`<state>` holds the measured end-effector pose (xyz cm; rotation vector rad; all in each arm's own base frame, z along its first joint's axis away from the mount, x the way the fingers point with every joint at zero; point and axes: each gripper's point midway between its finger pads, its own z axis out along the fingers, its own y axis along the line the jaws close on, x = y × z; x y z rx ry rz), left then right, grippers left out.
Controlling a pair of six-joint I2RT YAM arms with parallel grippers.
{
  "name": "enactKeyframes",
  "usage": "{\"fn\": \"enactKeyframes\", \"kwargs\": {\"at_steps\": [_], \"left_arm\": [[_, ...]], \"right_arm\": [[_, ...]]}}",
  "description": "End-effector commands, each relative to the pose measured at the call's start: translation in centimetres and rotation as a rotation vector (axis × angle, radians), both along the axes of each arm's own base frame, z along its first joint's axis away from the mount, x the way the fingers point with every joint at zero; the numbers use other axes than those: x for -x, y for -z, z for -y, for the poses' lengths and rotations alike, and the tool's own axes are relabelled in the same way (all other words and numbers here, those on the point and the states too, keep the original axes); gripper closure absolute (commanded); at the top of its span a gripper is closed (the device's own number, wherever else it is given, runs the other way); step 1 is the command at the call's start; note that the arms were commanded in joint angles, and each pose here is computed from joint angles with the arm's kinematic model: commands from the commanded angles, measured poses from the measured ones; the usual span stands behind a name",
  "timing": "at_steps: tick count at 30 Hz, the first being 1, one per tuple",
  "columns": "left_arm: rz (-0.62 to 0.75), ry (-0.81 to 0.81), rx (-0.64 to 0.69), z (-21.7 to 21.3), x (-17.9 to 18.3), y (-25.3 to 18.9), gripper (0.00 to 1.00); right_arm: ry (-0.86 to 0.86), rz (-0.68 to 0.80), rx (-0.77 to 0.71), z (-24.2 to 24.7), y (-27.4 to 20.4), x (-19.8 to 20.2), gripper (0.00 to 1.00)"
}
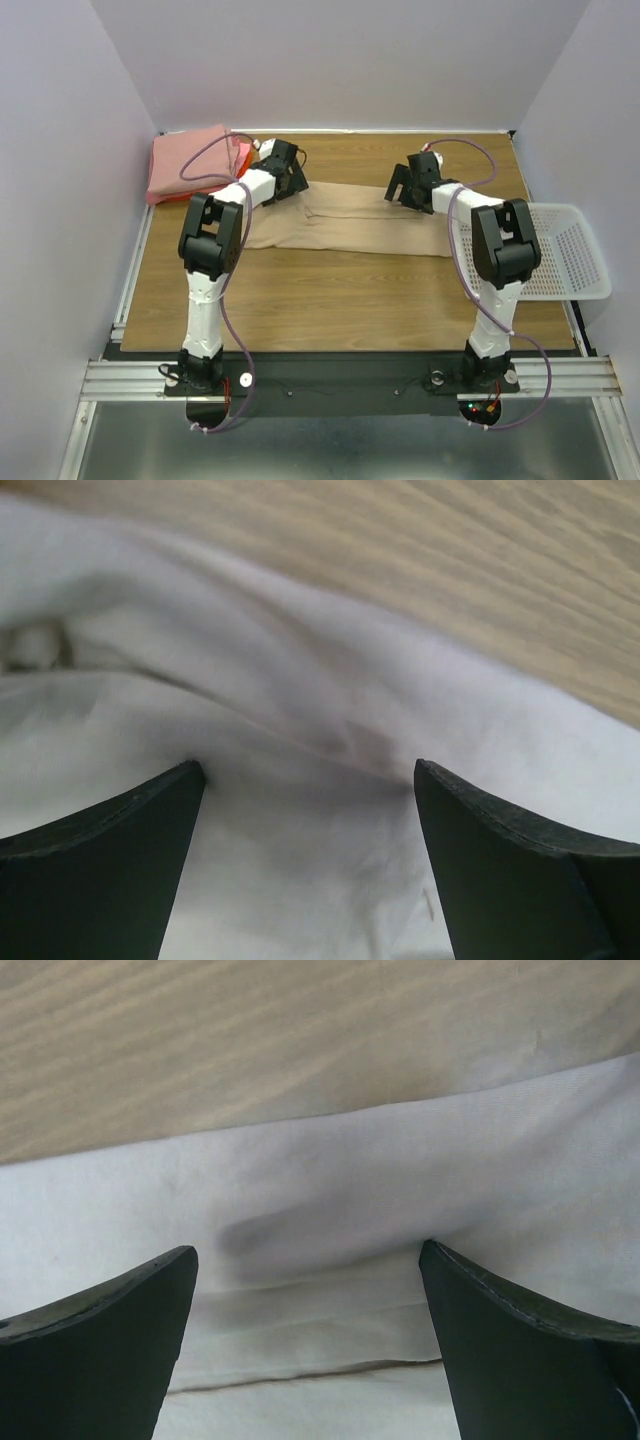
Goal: Fold and stack the t-shirts
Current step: Fold the tshirt
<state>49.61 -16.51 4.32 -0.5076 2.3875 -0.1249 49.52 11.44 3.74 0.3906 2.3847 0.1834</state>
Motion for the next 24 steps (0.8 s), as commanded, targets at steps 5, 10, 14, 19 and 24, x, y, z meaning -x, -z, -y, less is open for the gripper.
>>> {"fn": "enactKeyframes", "kwargs": {"at_steps": [5,10,14,19,24], "left_arm": [[0.019,0.163,0.007,6.7,-6.9,0.7,0.02],[0.076,0.263,0.126,10.6,-9.5,0.0,0.02],[0.173,0.31,0.258,13.8,-11.6,-1.1,0.01],[0.24,0.294,0.404,16.3,-13.3,-2.7,0.01],[0.273,0.26,0.466,16.9,-14.1,-3.0,0.01]], "right_arm": [[0.001,-0.277,-0.093,-3.4,4.8,13.4,0.0],[-0.047,-0.308,-0.164,-6.4,3.8,19.5,0.0],[-0.204,-0.361,-0.207,-11.9,3.9,26.2,0.0],[-0.351,-0.42,-0.269,-16.6,3.4,31.9,0.0],[-0.44,-0.347,-0.3,-18.7,0.6,33.8,0.0]]}}
